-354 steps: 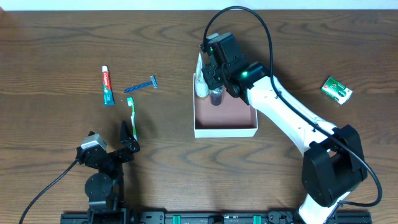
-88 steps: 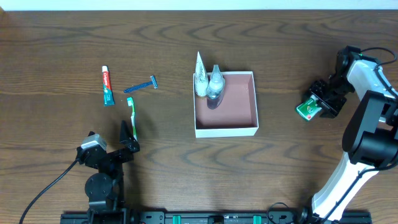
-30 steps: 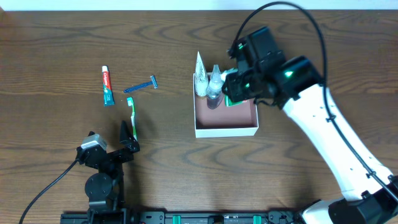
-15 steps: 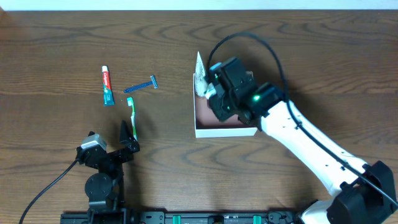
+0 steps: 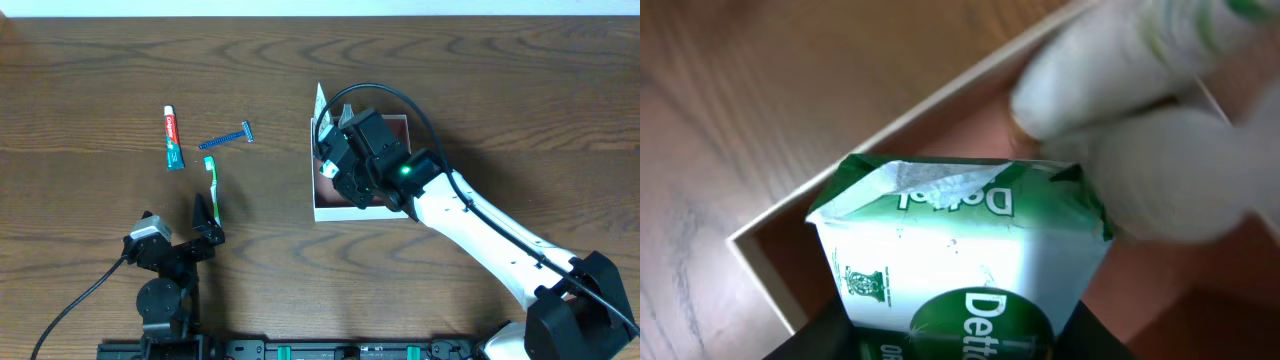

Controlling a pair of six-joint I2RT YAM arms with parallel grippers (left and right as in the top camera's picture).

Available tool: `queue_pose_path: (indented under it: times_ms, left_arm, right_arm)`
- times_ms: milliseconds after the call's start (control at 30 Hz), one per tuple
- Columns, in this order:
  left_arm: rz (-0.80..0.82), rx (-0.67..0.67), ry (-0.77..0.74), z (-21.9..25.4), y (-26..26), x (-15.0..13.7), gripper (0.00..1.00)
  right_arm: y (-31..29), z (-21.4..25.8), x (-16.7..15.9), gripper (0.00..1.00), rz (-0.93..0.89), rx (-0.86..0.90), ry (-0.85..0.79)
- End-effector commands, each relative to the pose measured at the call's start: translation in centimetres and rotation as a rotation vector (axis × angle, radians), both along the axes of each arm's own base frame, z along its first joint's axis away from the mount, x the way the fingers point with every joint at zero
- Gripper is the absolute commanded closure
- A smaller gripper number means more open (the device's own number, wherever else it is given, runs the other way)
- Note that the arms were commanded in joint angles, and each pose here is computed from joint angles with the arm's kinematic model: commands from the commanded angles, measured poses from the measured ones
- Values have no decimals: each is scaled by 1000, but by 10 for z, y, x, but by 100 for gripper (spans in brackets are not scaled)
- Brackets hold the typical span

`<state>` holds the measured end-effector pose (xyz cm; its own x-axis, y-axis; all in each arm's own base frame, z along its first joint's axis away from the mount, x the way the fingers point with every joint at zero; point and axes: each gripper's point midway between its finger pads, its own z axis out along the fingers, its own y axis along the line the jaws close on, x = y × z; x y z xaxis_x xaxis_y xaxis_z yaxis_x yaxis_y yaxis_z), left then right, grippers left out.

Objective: Pack container
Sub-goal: 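Carry the Dettol bar with the right gripper into the box's front left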

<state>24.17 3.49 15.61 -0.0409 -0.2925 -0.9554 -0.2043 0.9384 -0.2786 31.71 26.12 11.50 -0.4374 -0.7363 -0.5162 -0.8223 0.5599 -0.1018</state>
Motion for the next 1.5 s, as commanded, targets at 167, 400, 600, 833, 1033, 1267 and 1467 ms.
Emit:
queue_pose_path:
  times_ms: [167,400,600,833,1033,1267,1467]
  left_arm:
    - [14,15,57,-19,3,-1,2]
    - [14,15,57,-19,3,-1,2]
    - [14,15,57,-19,3,-1,2]
    - [14,15,60,-19,3,-1,2]
    - [14,15,60,-19,3,-1,2]
    - [14,15,60,-19,3,-1,2]
    - [14,15,60,-19,3,-1,2]
  right_arm:
    - [20,-21,-12,64,265,-36,-19]
    - [28,-52,-13,63,365,-91,-10]
    - [32,-69,-9,60,385,-103,-9]
    - [32,-72,-8,56,383,-107,-8]
    - [33,-71,-7,51,383,-102,-15]
    - [36,-68,-2,28,375,-88,-33]
    - [41,-62,1,23,346,-66,-39]
